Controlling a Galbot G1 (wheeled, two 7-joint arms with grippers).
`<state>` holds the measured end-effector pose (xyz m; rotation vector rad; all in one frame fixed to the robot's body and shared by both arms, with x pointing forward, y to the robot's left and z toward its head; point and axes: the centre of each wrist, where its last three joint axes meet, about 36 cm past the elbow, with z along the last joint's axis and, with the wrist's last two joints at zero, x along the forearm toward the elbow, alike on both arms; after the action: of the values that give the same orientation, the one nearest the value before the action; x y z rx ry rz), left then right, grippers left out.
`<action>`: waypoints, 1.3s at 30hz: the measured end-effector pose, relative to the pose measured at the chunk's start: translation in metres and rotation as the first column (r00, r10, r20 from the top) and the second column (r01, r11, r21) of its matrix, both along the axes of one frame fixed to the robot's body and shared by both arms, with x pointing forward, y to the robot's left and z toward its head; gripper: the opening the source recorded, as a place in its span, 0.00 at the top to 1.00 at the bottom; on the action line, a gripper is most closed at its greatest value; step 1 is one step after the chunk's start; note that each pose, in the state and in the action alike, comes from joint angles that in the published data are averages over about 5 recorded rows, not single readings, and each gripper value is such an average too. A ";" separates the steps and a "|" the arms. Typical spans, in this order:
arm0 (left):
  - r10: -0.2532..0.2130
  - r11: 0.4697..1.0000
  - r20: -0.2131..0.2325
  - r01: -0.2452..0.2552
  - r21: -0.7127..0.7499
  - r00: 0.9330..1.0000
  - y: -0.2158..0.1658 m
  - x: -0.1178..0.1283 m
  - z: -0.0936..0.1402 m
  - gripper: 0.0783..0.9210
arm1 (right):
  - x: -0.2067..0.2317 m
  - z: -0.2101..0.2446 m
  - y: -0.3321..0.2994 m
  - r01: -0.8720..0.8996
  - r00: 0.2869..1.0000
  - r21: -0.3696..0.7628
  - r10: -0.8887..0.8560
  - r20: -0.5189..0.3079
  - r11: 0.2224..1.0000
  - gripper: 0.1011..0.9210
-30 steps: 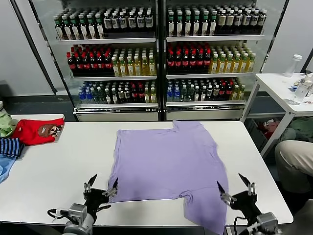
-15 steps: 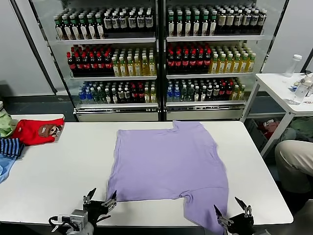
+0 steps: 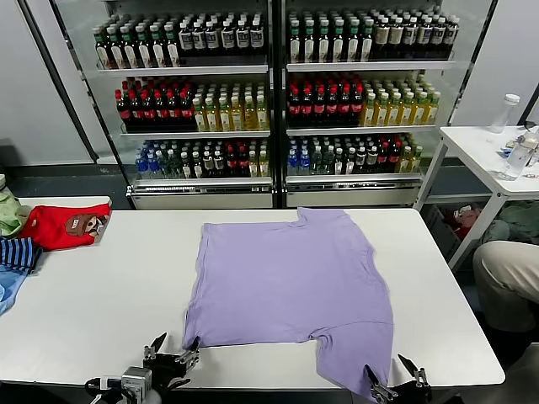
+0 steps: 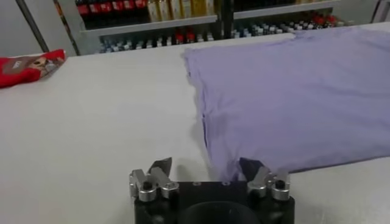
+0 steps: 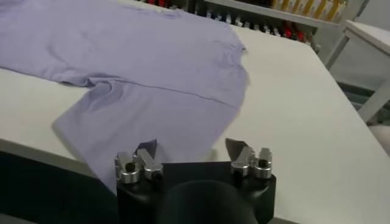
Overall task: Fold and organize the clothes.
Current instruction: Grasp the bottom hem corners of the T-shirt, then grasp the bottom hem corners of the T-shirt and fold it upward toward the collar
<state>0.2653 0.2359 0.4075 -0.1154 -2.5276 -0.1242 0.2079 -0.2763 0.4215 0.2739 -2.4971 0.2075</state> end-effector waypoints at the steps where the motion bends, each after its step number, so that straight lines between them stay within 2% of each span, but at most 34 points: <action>1: -0.002 1.000 0.000 0.002 -0.003 1.000 -0.001 0.000 0.000 0.59 | 0.000 0.000 0.001 0.000 1.000 0.005 0.000 -0.002 1.000 0.59; 8: -0.014 1.000 0.005 0.014 -0.018 1.000 -0.002 0.000 0.002 0.84 | 0.001 -0.001 0.002 -0.003 1.000 0.034 0.004 -0.007 0.999 0.85; 12: -0.016 1.000 0.009 0.016 -0.023 1.000 -0.002 0.000 0.003 0.96 | 0.002 -0.001 0.002 -0.007 1.000 0.041 0.008 -0.009 0.999 0.96; 15: -0.017 1.000 0.012 0.017 -0.026 1.000 -0.002 -0.001 0.004 0.99 | 0.002 0.000 0.001 -0.010 1.000 0.047 0.011 -0.013 0.999 0.98; 22: -0.016 1.000 0.028 0.017 -0.022 0.999 0.002 -0.008 0.015 0.99 | 0.003 0.013 -0.002 -0.021 1.000 0.070 0.023 -0.020 0.997 0.98; 27: -0.015 1.000 0.037 0.015 0.000 0.999 0.007 -0.024 0.028 0.99 | -0.001 0.034 -0.005 -0.034 0.999 0.080 0.034 -0.008 0.996 0.98; 34: -0.004 0.999 0.026 0.003 0.039 1.000 0.016 -0.047 0.045 0.99 | -0.010 0.064 -0.002 -0.053 0.998 0.089 0.050 0.028 0.995 0.98; 39: 0.009 0.998 0.040 -0.012 0.061 0.999 0.025 -0.055 0.058 0.99 | -0.012 0.080 0.003 -0.074 0.996 0.095 0.069 0.061 0.993 0.98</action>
<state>0.2102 0.2606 0.4655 -0.0755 -2.5608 -0.2018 0.1959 -0.2731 0.5010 0.4030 -2.5611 0.1249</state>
